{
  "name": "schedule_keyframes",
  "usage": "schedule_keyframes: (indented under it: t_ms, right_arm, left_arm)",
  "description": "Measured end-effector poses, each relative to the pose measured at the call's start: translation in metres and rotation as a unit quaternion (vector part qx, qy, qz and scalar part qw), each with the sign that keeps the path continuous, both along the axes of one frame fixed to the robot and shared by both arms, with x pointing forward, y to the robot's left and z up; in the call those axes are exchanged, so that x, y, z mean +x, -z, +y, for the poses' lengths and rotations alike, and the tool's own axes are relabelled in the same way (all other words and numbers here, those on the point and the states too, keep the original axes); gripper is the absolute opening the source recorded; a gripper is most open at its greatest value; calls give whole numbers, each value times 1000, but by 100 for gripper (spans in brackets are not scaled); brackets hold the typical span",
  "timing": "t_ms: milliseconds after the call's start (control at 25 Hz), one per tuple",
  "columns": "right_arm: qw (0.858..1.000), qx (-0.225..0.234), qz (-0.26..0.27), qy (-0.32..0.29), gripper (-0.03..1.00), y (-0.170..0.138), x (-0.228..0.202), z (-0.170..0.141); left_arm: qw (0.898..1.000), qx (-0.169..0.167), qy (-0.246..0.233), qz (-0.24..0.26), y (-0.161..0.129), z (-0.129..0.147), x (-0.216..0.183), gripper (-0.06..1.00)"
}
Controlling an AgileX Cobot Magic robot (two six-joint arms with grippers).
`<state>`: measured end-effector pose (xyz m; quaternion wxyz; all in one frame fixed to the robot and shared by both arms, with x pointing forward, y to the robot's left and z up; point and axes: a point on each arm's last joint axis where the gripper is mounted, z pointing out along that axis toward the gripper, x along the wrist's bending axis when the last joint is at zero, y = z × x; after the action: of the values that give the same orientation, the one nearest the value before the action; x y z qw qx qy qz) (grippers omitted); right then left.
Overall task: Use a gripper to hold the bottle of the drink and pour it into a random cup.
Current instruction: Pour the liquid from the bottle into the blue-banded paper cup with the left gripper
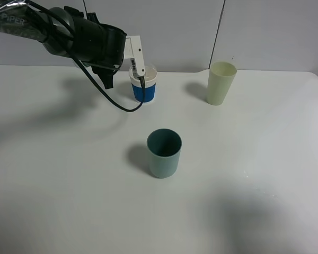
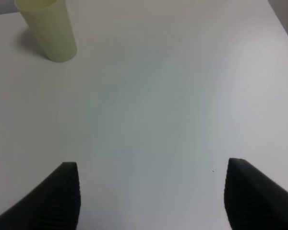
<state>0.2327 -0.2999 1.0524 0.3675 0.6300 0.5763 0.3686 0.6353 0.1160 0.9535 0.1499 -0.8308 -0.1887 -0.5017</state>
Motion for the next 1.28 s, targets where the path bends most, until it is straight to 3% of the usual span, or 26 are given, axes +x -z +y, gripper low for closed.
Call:
schedule_keyframes:
  t_ms: [400, 1280]
  right_arm:
    - [1000, 0, 0, 0, 63, 0, 0, 0]
    - [1000, -3, 0, 2, 63, 0, 0, 0]
  left_arm:
    - [1000, 12, -3, -3, -1, 1, 0, 43]
    - [995, 77, 32, -46, -13, 1, 6, 43]
